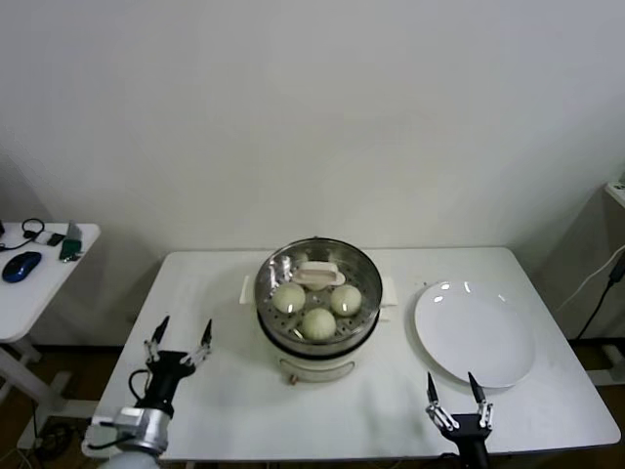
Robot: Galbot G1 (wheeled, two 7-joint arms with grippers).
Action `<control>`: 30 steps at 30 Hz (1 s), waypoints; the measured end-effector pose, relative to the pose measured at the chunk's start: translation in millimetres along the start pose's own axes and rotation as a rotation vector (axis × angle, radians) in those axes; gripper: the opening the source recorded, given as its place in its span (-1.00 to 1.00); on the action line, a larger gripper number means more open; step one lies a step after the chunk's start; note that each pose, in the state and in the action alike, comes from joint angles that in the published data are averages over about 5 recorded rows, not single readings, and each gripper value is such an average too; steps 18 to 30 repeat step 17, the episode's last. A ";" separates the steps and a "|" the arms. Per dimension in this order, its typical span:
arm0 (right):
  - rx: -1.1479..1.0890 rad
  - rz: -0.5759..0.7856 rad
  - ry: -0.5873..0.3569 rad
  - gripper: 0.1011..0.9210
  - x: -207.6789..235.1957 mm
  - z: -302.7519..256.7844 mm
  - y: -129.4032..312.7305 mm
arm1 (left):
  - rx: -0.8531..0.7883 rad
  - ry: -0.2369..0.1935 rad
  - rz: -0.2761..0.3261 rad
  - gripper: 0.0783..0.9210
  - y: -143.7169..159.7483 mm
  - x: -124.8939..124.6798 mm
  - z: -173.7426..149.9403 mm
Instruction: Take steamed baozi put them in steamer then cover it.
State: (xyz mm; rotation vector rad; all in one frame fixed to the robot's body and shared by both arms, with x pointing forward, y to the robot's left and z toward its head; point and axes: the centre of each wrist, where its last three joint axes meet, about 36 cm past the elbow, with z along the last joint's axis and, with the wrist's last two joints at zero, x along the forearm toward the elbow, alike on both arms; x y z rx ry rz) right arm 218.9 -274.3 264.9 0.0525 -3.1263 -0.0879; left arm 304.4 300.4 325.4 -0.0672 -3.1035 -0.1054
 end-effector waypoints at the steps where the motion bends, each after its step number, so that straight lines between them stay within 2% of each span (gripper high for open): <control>1: 0.001 -0.001 0.000 0.76 -0.7 -0.3 -0.1 | 0.009 0.004 0.000 0.77 -0.4 1.9 6.8; 6: 0.003 -0.004 0.001 0.76 -2.6 -1.5 -0.7 | 0.041 0.022 -0.003 0.77 -2.2 10.8 32.3; 12: -0.004 -0.007 -0.002 0.76 -3.6 -3.3 0.9 | 0.060 0.030 -0.008 0.77 -1.1 20.2 46.5; 30: -0.007 -0.011 -0.003 0.76 -3.8 -4.5 2.3 | 0.071 0.027 -0.009 0.77 -1.2 24.6 50.3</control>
